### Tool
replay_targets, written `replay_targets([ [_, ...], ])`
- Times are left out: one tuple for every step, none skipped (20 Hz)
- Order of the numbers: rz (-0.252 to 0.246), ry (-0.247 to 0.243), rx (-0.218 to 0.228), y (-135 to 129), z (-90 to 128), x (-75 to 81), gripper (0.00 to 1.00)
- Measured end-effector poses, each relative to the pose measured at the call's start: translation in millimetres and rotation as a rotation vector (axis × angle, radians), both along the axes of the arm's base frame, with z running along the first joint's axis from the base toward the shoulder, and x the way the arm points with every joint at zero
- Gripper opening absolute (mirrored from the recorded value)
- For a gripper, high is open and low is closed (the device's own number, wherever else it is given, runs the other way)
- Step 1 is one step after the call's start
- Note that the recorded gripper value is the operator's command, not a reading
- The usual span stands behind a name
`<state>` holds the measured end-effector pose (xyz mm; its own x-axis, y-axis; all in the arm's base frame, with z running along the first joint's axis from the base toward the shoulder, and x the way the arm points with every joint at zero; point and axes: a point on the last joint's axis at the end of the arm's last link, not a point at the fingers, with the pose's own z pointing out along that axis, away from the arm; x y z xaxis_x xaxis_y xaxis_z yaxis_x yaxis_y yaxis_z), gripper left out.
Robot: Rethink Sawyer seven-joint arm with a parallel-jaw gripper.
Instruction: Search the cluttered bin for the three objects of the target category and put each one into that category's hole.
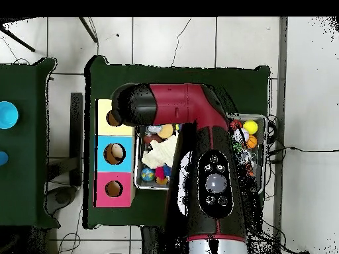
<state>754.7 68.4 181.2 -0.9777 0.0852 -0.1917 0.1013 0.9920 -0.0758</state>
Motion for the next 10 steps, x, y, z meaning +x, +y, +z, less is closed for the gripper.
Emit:
replay_targets([
  [-0.003, 0.005, -0.002, -1.6, -3.1, -1.0, 1.0],
  [-0.01, 0.013, -0.005, -3.3, -6.6, -2.3, 1.0],
  [-0.015, 0.019, -0.006, -4.3, -8.7, -3.2, 1.0],
  [-0.026, 0.03, -0.009, -6.0, -12.6, -5.0, 1.0],
  [-0.044, 0.047, -0.012, -7.8, -17.3, -7.8, 1.0],
  [-0.07, 0.073, -0.016, -9.4, -23.0, -12.4, 1.0],
  [-0.083, 0.085, -0.017, -9.8, -25.3, -14.6, 1.0],
  [-0.097, 0.096, -0.018, -10.1, -27.4, -16.9, 1.0],
  [-0.142, 0.13, -0.022, -10.1, -33.3, -23.8, 1.0],
  [-0.163, 0.142, -0.024, -9.6, -35.3, -26.7, 1.0],
])
